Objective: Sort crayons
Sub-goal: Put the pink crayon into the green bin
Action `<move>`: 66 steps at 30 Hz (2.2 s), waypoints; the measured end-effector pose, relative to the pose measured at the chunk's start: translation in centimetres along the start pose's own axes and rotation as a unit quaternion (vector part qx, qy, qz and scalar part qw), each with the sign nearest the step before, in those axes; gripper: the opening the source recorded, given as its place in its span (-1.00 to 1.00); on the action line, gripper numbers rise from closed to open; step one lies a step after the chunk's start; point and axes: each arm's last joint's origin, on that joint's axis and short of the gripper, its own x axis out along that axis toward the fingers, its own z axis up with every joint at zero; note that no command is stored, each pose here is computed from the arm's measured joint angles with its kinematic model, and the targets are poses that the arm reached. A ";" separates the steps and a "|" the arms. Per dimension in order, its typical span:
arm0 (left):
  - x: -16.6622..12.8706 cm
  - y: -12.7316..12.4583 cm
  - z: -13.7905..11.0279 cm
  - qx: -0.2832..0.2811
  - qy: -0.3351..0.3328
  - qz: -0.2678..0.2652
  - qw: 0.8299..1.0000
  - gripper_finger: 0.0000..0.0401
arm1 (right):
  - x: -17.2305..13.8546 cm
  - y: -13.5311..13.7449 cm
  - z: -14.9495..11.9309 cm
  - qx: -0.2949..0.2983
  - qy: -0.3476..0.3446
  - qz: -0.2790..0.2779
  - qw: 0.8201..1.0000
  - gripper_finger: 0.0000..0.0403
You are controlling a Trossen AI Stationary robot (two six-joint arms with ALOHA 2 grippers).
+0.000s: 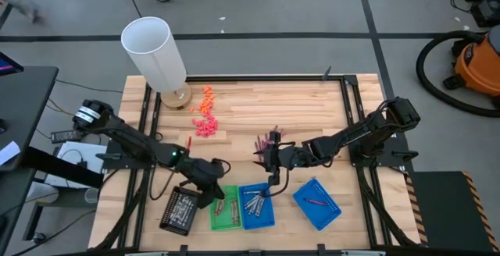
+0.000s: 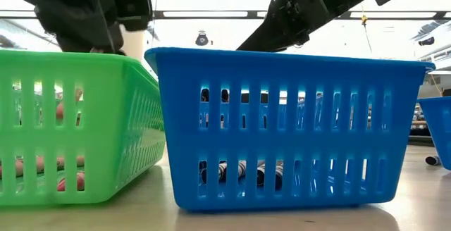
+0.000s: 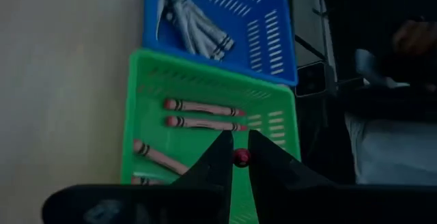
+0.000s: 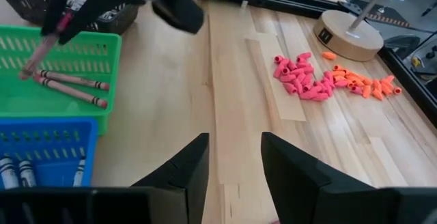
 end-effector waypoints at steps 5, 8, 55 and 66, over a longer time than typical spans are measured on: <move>1.3 0.2 -0.8 -0.038 0.021 0.002 0.999 -0.82 | 0.0 -0.1 -0.1 0.001 0.006 -0.002 1.000 -0.29; 1.8 -0.2 -1.1 -0.043 0.029 -0.015 0.999 -0.82 | 0.1 -0.1 -0.3 0.004 0.012 -0.002 1.000 -0.29; 1.1 -0.5 0.4 0.090 -0.031 -0.049 0.994 -0.11 | 0.9 -8.4 -10.8 0.037 0.246 -0.021 0.968 -0.30; 1.2 -0.5 0.4 0.121 -0.031 -0.048 0.991 -0.11 | 0.4 -8.5 -10.1 0.027 0.227 -0.019 0.973 -0.32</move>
